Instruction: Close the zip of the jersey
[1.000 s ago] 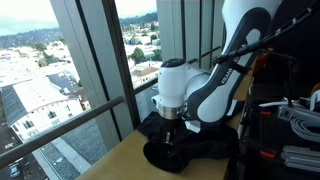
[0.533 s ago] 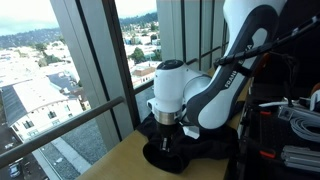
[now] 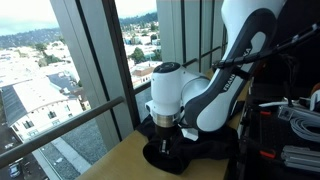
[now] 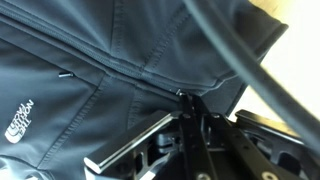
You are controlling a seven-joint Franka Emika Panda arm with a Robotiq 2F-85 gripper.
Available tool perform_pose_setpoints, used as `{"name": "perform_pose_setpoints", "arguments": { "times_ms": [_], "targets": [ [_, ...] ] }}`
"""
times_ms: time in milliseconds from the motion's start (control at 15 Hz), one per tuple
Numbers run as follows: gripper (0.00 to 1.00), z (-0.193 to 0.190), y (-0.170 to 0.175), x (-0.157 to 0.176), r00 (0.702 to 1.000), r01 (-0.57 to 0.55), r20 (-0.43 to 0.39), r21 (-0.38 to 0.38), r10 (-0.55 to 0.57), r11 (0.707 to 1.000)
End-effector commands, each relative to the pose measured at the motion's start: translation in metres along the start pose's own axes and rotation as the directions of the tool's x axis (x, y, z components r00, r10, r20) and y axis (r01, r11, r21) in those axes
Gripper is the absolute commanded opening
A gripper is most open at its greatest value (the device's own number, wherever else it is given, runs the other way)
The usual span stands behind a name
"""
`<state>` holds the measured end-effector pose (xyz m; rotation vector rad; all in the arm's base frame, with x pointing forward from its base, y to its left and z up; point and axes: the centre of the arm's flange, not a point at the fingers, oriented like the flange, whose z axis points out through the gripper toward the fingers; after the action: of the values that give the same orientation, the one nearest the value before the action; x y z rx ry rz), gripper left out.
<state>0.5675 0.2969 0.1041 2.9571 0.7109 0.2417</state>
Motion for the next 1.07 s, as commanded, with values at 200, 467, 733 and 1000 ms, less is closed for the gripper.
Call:
{"name": "perform_pose_setpoints", "arguments": {
  "times_ms": [200,467,733,1000],
  "targets": [
    [0.48,-0.025,-0.016,0.007,0.999,-0.023,-0.032,0.001,0.023,1.0],
    [0.76,-0.06,-0.004,-0.003,0.997,-0.042,-0.067,0.02,0.044,0.999],
    [1.0,-0.1,0.026,-0.034,0.993,-0.086,-0.075,0.03,0.089,0.996],
    [1.0,-0.139,0.069,-0.087,0.986,-0.161,-0.044,0.037,0.162,0.986]
  ]
}}
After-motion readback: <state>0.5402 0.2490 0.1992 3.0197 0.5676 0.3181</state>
